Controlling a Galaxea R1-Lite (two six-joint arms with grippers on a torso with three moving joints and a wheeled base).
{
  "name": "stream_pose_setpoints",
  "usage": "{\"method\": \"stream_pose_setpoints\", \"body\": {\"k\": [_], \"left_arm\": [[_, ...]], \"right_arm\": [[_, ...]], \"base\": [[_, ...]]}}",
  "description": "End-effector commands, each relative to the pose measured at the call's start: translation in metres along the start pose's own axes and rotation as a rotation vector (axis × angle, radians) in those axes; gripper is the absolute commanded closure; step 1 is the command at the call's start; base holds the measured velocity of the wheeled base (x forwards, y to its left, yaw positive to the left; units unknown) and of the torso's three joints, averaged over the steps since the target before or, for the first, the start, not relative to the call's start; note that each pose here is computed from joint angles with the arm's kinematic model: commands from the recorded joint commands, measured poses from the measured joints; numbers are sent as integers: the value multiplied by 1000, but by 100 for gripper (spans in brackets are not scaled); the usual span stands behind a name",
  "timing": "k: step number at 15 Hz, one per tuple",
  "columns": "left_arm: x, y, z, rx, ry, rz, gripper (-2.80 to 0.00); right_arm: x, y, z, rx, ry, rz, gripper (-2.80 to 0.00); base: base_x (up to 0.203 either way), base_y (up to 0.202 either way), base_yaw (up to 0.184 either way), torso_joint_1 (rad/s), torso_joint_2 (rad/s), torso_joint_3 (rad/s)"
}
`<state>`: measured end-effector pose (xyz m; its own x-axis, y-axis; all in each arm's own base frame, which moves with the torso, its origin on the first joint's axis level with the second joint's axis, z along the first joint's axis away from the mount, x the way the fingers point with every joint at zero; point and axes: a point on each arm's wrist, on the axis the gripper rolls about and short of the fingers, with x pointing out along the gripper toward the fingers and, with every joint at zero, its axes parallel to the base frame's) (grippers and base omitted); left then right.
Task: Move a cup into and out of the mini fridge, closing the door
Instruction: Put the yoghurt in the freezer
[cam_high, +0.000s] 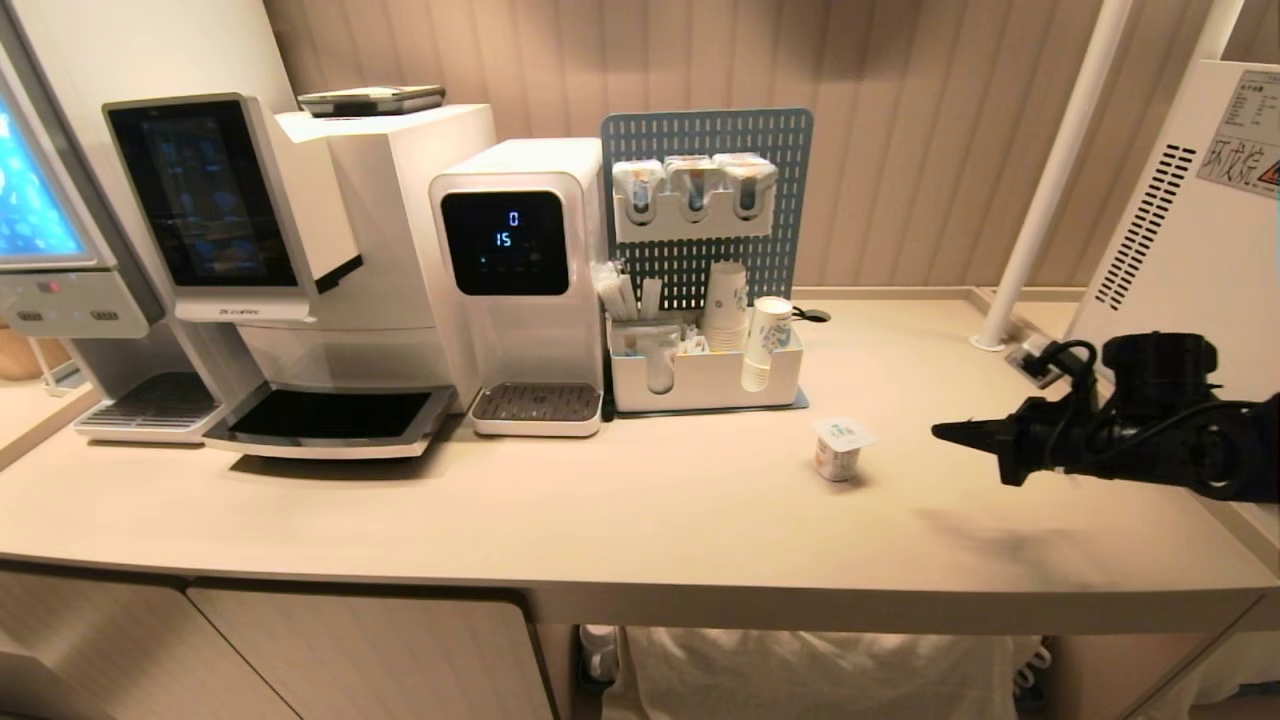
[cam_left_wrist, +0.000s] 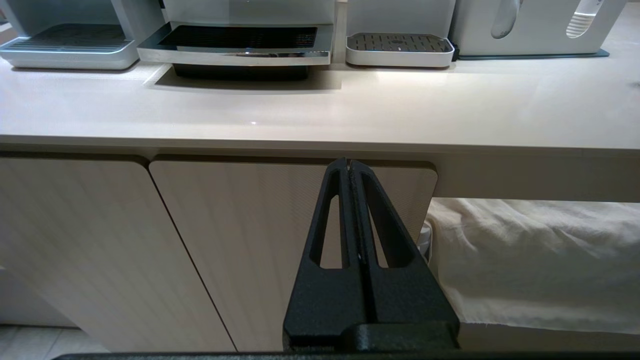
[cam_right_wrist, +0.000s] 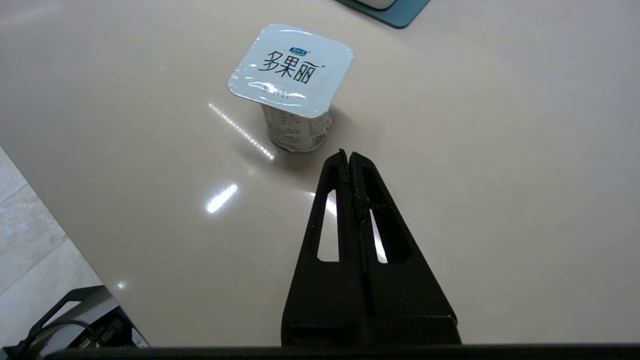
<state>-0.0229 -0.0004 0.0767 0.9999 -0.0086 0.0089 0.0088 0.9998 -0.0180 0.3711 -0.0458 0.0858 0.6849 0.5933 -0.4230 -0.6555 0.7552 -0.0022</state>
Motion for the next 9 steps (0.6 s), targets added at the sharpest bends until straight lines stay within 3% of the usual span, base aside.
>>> {"method": "stream_pose_setpoints", "body": {"k": [1, 4, 5, 9], "left_arm": [[0, 0, 0, 0, 3, -1, 0], [0, 0, 0, 0, 0, -1, 0], [0, 0, 0, 0, 2, -1, 0], [0, 0, 0, 0, 1, -1, 0]], "right_arm": [[35, 0, -19, 7, 42, 60, 0], [53, 6, -24, -12, 62, 95, 0], [56, 6, -26, -11, 64, 97, -280], [62, 2, -28, 11, 86, 109, -280]], "base": [[0, 0, 0, 0, 0, 0], [0, 0, 0, 0, 0, 0], [0, 0, 0, 0, 0, 0], [0, 0, 0, 0, 0, 0]]}}
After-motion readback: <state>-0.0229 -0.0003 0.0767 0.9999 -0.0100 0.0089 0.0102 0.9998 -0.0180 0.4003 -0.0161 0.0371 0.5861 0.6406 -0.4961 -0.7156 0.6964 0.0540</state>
